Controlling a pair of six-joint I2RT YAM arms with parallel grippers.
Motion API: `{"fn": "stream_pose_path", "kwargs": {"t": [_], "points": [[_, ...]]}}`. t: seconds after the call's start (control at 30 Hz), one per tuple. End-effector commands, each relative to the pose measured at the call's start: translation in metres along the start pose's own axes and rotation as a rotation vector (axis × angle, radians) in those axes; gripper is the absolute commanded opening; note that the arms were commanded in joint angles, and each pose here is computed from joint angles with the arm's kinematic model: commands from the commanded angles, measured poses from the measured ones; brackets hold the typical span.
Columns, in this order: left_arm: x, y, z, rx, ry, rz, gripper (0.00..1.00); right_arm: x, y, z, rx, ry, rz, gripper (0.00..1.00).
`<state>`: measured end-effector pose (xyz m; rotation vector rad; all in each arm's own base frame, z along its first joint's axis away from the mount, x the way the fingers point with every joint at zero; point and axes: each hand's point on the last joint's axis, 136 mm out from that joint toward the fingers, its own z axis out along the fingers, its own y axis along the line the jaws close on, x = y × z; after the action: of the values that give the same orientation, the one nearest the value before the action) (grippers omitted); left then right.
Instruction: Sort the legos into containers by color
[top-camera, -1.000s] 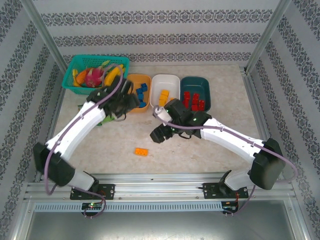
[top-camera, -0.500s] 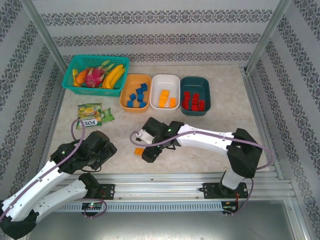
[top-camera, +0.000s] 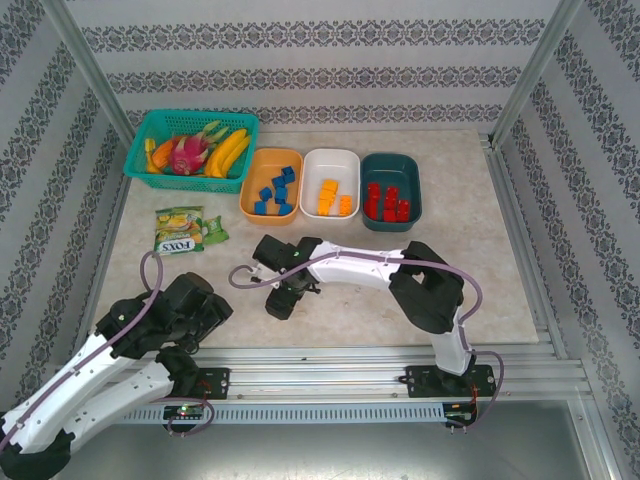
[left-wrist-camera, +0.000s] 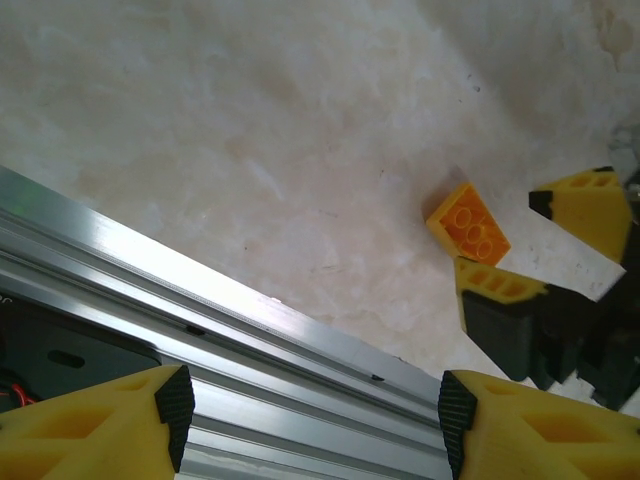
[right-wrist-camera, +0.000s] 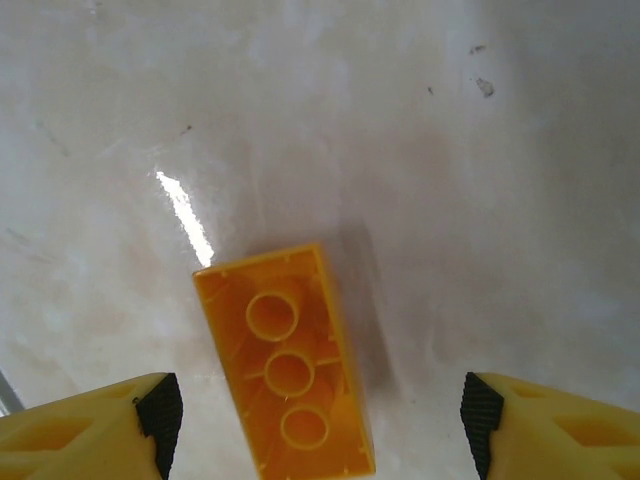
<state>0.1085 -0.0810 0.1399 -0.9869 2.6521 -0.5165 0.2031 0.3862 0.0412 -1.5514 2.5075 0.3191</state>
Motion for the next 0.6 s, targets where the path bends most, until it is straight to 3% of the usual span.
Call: {"fn": "stream_pose_path", "kwargs": {"t": [0.0, 0.3, 0.57], "points": [[0.004, 0.007, -0.005, -0.003, 0.015, 0.007, 0.68, 0.002, -0.002, 0.006, 0.043, 0.047, -0.03, 0.76], [0.003, 0.005, -0.005, 0.011, 0.008, -0.004, 0.67, 0.011, 0.0, 0.022, 0.064, 0.094, -0.04, 0.69], [0.003, -0.003, 0.001, 0.03, 0.013, -0.002, 0.67, 0.009, 0.0, 0.032, 0.057, 0.107, -0.008, 0.49]]}}
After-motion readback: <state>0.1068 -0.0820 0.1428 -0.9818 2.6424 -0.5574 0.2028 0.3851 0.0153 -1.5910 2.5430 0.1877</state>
